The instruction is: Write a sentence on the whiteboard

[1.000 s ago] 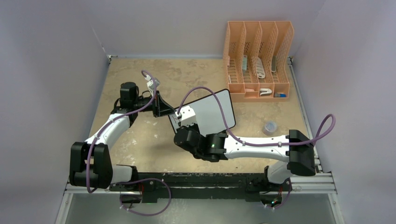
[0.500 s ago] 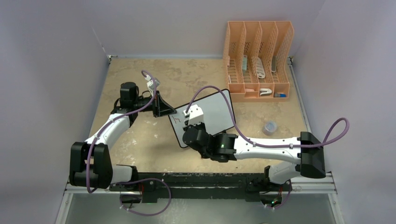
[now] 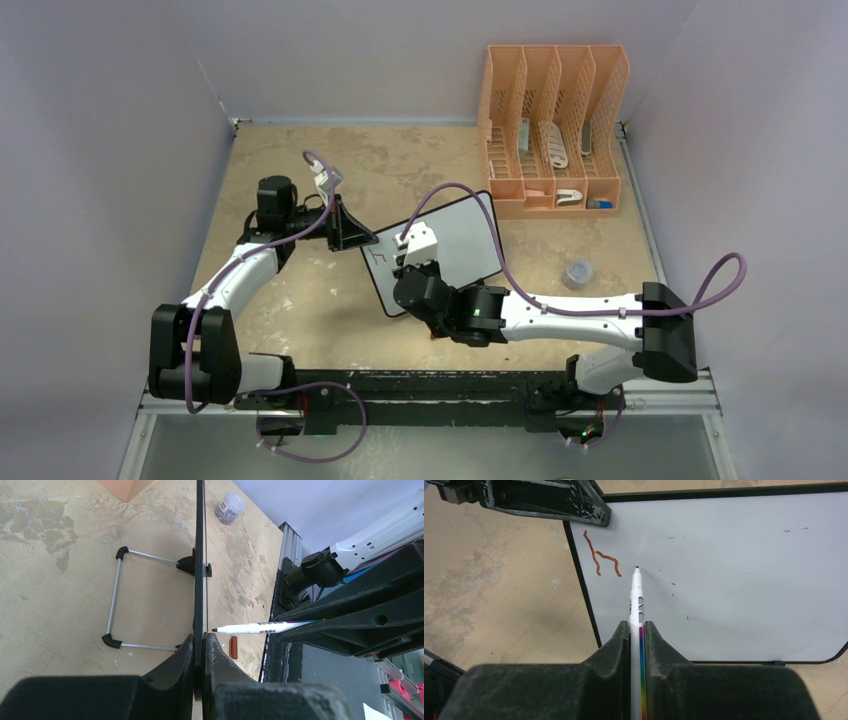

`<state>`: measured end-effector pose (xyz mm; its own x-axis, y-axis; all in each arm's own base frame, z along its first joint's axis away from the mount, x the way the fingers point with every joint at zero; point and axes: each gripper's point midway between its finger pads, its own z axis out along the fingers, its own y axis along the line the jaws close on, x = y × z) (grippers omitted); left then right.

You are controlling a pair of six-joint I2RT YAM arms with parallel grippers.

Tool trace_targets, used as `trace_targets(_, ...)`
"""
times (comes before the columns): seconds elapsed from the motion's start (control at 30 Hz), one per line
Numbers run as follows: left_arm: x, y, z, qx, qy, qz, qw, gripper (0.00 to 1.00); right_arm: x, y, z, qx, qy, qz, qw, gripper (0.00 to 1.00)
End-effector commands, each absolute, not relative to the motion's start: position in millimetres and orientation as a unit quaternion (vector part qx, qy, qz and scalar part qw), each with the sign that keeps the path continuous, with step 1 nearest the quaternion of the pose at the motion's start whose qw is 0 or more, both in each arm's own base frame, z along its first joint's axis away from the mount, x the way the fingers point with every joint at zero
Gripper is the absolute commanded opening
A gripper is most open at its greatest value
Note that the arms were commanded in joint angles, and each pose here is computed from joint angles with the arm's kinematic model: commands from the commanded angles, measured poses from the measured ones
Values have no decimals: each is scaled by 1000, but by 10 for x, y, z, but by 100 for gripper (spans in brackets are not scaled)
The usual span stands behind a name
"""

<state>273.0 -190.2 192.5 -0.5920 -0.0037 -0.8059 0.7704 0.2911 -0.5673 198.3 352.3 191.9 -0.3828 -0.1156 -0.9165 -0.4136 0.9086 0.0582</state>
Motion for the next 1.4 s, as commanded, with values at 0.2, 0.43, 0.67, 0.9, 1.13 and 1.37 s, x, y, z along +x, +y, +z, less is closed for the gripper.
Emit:
trace_targets(0.2,2664,-1977,1937,288,705,-544,352,0,2065,3577,2129,-137,805,153,557,0)
trace_targets(0.43,2663,-1979,1937,288,705,-544,352,0,2080,3577,2087,-134,806,144,558,0)
trace_targets(0.67,2663,-1979,1934,288,706,-544,351,0,2104,3573,2062,-131,808,135,559,0)
trace_targets(0.9,2658,-1981,1936,288,705,-545,351,0,2133,3566,2062,-125,807,126,563,0)
trace_targets(1.13,2652,-1985,1936,289,704,-546,350,0,2155,3583,2108,-119,804,127,569,0)
trace_targets(1.37,2653,-1989,1933,289,705,-546,349,0,2179,3608,2169,-118,799,129,576,0)
